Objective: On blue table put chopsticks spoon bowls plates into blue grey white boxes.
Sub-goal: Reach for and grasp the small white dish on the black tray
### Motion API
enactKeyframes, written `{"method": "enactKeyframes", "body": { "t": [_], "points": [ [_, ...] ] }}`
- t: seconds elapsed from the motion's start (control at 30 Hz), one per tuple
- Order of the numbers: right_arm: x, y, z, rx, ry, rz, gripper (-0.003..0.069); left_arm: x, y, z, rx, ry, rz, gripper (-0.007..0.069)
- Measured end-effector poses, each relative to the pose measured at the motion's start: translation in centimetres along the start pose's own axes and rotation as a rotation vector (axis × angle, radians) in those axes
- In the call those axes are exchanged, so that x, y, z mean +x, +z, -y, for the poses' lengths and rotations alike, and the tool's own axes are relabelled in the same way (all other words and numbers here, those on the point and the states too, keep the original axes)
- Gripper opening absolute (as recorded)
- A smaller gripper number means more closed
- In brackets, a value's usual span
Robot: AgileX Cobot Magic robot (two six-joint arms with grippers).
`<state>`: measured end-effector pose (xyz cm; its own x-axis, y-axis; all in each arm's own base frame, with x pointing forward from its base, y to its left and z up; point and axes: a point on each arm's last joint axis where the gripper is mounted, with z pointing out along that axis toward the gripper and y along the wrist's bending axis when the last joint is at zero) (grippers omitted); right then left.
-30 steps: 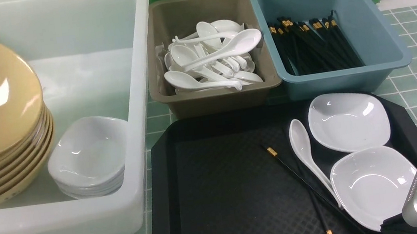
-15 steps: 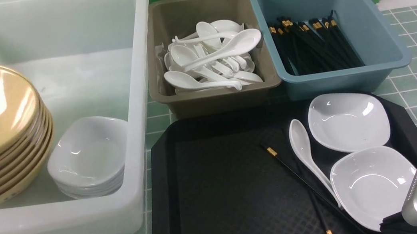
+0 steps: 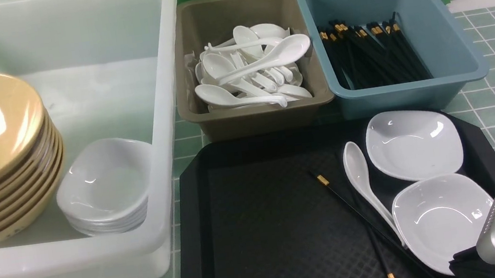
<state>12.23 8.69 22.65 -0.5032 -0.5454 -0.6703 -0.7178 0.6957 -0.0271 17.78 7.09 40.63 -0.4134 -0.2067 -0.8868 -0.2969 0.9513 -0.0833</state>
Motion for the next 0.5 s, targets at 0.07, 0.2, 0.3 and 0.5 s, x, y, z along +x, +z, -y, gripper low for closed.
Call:
{"method": "enactKeyframes", "body": {
  "t": [0.07, 0.2, 0.3, 0.5],
  "points": [
    [-0.1, -0.1, 0.2, 0.017, 0.027, -0.003, 0.0127, -0.1, -2.3, 1.9, 0.077, 0.114, 0.065, 0.0257],
    [-1.4, -1.3, 1.9, 0.114, 0.142, -0.005, 0.0202, 0.2, -5.6, 3.9, 0.167, 0.284, 0.155, 0.0052],
    [-2.6, -2.6, 3.6, 0.19, 0.202, -0.03, 0.0279, 1.0, -7.8, 5.1, 0.263, 0.344, 0.216, 0.0002],
    [-3.8, -1.7, 7.5, 0.266, 0.382, -0.143, 0.0442, 5.7, -9.4, 5.1, 0.35, 0.412, 0.26, 0.0003]
  ]
}}
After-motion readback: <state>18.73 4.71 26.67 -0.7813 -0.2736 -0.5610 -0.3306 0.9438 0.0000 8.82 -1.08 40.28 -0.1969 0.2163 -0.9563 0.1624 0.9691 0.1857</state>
